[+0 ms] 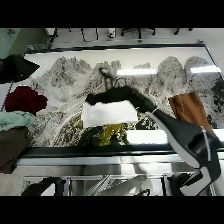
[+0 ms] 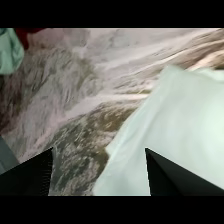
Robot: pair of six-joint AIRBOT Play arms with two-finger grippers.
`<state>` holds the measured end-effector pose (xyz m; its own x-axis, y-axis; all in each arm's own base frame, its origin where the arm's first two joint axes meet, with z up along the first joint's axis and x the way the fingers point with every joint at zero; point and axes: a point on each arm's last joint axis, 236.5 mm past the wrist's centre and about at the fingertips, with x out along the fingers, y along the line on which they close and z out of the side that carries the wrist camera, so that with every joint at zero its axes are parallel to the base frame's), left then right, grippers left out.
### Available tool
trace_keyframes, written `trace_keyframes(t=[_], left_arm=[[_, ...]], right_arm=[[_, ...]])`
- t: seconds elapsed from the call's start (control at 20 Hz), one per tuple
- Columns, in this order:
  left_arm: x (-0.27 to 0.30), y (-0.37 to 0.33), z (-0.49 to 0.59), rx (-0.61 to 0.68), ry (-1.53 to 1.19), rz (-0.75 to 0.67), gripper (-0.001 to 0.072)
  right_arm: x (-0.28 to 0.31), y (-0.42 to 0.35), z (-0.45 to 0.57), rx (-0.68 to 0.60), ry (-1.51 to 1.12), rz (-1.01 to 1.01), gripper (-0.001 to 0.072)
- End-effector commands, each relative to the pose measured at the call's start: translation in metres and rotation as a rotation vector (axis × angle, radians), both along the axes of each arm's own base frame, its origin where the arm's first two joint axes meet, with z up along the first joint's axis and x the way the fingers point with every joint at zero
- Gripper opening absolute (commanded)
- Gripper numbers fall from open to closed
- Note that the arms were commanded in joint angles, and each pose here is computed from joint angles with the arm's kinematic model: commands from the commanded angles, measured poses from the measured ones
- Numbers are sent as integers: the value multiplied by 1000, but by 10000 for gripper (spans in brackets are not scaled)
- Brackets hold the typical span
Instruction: Fold the shirts.
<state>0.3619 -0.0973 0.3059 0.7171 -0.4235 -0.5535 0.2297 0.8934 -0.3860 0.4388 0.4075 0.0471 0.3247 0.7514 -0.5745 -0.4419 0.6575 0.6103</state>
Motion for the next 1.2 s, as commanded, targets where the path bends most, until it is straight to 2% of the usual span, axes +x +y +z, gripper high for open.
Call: trace_keyframes(t=[0.0, 0.05, 0.1, 0.2, 0.3, 0.4, 0.6, 1.0, 1.05, 1.15], left_arm=[[-3, 5, -1, -12, -59, 34, 16], [-2, 5, -2, -13, -59, 35, 15], [-2, 5, -2, -14, -58, 34, 15], [-3, 5, -2, -15, -57, 33, 15], [-4, 4, -3, -13, -50, 30, 16], [-5, 4, -5, -11, -40, 26, 16], [-10, 3, -11, -4, -12, 15, 16], [-17, 1, -19, 7, 30, -3, 16], [-17, 1, -19, 7, 31, -3, 15], [-17, 1, -19, 7, 30, -3, 15]], right_arm=[[34, -115, 30, -42, 54, -91, 621], [39, -160, 27, -78, 109, -139, 648], [38, -204, 15, -123, 188, -182, 704], [19, -265, -22, -179, 364, -228, 704], [0, -292, -62, -180, 494, -270, 704], [-11, -294, -94, -173, 558, -287, 704], [-7, -254, -118, -55, 595, -238, 704], [-16, -201, -159, -52, 653, -198, 696], [-17, -199, -159, -50, 655, -194, 650], [-15, -197, -158, -41, 651, -195, 307]])
